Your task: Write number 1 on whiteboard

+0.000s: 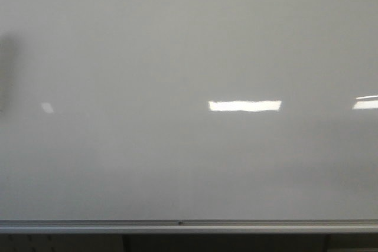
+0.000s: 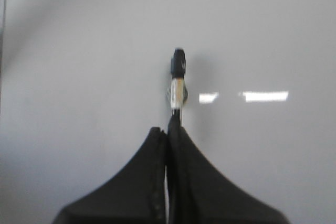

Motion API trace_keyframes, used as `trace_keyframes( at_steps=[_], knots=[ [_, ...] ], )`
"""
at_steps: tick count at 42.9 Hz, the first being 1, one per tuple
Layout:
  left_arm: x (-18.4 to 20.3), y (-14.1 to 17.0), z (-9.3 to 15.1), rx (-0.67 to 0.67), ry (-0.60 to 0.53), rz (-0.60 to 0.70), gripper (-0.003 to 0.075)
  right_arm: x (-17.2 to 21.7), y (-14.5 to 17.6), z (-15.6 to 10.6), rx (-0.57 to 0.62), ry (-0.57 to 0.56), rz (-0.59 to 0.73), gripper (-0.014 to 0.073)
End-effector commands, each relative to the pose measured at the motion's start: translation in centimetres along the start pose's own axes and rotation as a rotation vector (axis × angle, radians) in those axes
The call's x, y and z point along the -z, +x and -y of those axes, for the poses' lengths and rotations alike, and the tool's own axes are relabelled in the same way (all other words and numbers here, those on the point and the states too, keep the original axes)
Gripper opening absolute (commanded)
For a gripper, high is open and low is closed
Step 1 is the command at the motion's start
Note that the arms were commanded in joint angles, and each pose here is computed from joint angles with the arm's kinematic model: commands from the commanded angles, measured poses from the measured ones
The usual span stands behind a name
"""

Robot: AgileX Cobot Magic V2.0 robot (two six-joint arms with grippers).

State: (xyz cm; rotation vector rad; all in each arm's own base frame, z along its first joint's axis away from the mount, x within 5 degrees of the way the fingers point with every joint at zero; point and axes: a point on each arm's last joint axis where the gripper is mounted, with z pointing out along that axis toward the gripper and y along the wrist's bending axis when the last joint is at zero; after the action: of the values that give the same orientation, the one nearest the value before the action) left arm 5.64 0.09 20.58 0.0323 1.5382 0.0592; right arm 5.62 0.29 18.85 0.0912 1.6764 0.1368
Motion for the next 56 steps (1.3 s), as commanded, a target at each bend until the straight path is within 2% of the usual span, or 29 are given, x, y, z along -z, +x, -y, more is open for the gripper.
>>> trace_keyframes(
  at_steps=[1,3,8,14,20,28,32,39,42,46,56],
  knots=[
    [0.4,-2.0,-0.2,0.043,-0.023,0.247,-0.0020,0.7,-3.0,-0.3,-0.001,-0.009,0.190,-0.0087],
    [0.7,-3.3,-0.4,0.071,-0.028,0.304,-0.0020,1.0,-3.9,-0.4,0.000,-0.013,0.209,-0.0087],
    [1.1,-6.5,-0.5,0.062,-0.019,0.296,-0.0020,2.3,-7.1,-1.0,0.004,-0.029,0.236,-0.0087],
    [0.0,-9.2,-0.5,0.010,-0.008,0.118,-0.0020,2.7,-11.0,-1.8,0.007,-0.035,0.168,-0.0087],
    [-2.4,-9.9,-0.6,0.011,0.001,-0.030,-0.0020,0.7,-13.4,-2.1,0.005,-0.026,0.083,-0.0087],
    [-4.0,-9.8,-0.6,0.011,0.004,-0.089,-0.0014,-1.1,-14.0,-2.1,0.003,-0.016,0.020,-0.0081],
    [-4.0,-9.8,-0.6,0.011,0.004,-0.091,0.0076,-1.1,-14.0,-2.1,0.003,-0.015,0.017,-0.0013],
    [-4.0,-9.8,-0.6,0.013,0.004,-0.094,0.0469,-1.1,-14.0,-2.1,0.003,-0.015,0.017,0.0307],
    [-4.0,-9.8,-0.6,0.013,0.004,-0.094,0.0565,-1.2,-13.8,-2.1,0.002,-0.015,0.014,0.0440],
    [-4.1,-9.7,-0.6,0.013,0.004,-0.094,0.0586,-1.2,-13.8,-2.1,0.002,-0.015,0.012,0.0512],
    [-7.1,-9.0,-0.5,0.009,0.012,-0.204,0.0585,-1.2,-13.8,-2.1,0.002,-0.015,0.014,0.0513]
  ],
)
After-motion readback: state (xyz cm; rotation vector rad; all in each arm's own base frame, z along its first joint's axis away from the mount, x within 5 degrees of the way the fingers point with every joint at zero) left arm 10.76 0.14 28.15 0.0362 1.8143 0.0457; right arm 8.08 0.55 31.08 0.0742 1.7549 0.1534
